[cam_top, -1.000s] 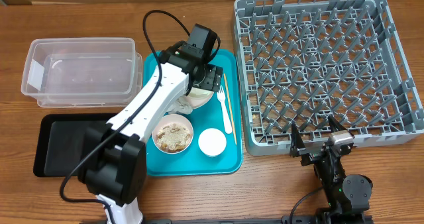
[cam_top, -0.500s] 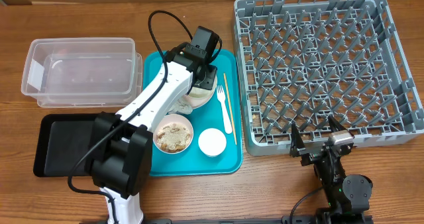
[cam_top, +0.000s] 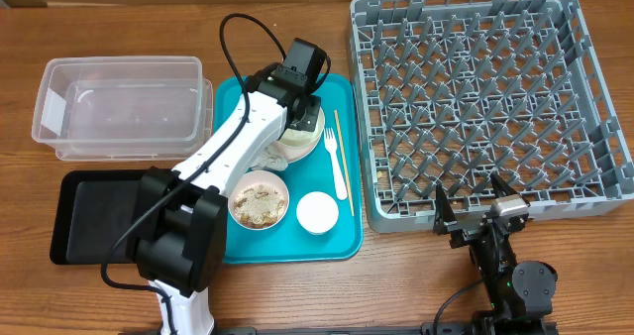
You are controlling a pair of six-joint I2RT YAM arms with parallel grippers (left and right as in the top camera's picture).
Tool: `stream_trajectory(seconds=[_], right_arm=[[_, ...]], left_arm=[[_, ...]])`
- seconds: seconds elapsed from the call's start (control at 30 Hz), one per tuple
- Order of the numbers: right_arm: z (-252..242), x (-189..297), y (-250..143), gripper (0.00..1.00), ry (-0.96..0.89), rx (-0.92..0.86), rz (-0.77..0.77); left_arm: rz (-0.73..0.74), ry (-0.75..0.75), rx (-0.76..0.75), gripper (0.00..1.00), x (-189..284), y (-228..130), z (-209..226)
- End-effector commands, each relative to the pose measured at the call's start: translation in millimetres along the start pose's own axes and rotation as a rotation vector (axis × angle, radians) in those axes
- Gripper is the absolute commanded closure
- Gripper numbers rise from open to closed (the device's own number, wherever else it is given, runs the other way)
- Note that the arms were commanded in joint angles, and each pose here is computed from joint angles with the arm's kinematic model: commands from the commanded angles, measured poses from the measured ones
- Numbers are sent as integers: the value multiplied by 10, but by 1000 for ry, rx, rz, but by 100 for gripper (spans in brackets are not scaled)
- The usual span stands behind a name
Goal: Sort waste into correct bins and load items into the dishwasher
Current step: 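Carry the tissue left and release it into the clear plastic bin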
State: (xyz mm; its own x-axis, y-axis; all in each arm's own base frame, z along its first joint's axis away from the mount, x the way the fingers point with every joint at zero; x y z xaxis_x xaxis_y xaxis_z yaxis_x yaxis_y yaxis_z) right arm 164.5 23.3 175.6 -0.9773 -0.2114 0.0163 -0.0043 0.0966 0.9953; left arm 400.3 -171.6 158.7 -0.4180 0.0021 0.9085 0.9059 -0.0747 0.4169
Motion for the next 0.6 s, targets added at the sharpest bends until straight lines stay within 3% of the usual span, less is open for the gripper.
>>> stream_trajectory(seconds=[0.0, 0.23, 0.57], right_arm=[[-14, -1, -24, 0, -14, 4, -2], [-14, -1, -23, 0, -14, 4, -2], [-14, -1, -24, 0, -14, 4, -2]], left_arm=[[-24, 29, 8, 96, 3, 69, 34], [-74, 15, 18, 96, 224, 159, 48], [-275, -19, 63, 96, 1165, 378, 182]])
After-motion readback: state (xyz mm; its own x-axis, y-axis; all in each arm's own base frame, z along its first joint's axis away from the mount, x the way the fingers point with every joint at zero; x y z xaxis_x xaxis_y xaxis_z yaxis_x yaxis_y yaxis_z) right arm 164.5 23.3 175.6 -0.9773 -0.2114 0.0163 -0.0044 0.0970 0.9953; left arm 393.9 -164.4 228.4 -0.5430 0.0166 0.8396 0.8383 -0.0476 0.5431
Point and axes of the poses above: each gripper's point midway between its finger pads, its own x axis back along the fingers, its own z axis along the line the jaws close on, y = z × x, the point moved 8 cm from there along x, back along the fingers, and after that the axes turned 7 degrees about x, right-handed, at the moved point
